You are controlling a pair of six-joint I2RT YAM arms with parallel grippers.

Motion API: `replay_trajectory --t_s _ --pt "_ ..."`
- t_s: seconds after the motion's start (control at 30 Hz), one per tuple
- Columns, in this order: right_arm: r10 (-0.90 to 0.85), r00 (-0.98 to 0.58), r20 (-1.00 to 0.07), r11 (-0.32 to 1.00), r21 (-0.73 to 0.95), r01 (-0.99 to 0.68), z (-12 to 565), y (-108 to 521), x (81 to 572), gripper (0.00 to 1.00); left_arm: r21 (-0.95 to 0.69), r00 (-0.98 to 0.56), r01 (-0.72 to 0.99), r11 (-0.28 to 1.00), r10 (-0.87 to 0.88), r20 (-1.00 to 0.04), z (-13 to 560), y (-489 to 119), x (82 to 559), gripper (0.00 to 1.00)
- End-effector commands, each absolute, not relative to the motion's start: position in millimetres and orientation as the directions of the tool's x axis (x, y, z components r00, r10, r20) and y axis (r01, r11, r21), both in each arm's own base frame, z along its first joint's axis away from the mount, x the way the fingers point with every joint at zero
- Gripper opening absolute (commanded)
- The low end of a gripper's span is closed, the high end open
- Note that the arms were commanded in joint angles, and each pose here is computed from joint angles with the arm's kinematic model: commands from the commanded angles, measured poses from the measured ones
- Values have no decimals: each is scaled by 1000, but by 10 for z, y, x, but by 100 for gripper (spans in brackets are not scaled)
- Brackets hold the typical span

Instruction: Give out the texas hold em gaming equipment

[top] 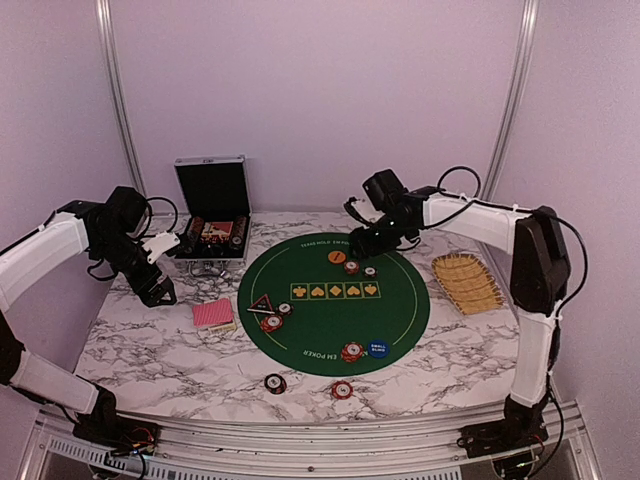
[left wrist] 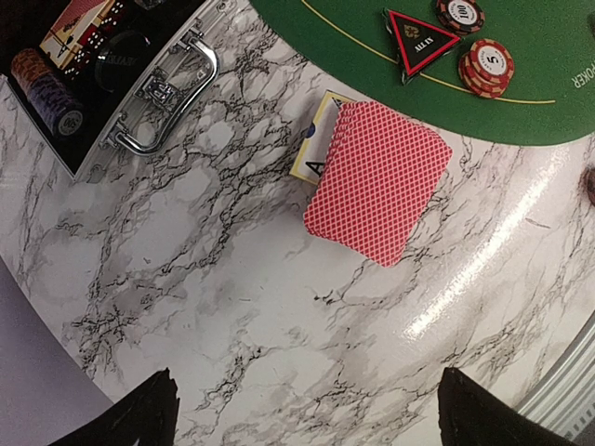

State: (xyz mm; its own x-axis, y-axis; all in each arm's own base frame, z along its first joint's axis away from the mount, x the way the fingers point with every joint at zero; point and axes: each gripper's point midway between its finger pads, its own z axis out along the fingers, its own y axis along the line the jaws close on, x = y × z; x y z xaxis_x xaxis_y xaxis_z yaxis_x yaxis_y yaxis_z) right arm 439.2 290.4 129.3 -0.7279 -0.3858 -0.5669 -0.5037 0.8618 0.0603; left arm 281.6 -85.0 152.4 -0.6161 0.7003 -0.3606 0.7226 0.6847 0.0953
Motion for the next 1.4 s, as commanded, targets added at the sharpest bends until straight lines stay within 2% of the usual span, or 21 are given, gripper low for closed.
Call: replay_trajectory --t_s 0.0,0.23,0.5,0.63,1.37 --pt "-525 -633 -568 746 50 -664 1432 3490 3585 56 107 -600 727 679 703 -382 1605 -877 2861 99" --pt "-738 -459 -495 477 100 -873 1216 4242 2251 71 105 -597 728 677 702 -388 1620 -887 2862 99" --pt "-838 -327 -437 280 170 -945 845 4671 1571 76 106 -600 724 682 698 -392 1636 -881 2841 99" --pt "-867 -272 -418 227 156 -961 733 4798 1458 76 112 -598 722 683 697 -395 1668 -876 2846 99" --pt "-906 -223 -360 195 114 -974 370 4937 1440 64 118 -598 724 680 704 -384 1689 -860 2851 99"
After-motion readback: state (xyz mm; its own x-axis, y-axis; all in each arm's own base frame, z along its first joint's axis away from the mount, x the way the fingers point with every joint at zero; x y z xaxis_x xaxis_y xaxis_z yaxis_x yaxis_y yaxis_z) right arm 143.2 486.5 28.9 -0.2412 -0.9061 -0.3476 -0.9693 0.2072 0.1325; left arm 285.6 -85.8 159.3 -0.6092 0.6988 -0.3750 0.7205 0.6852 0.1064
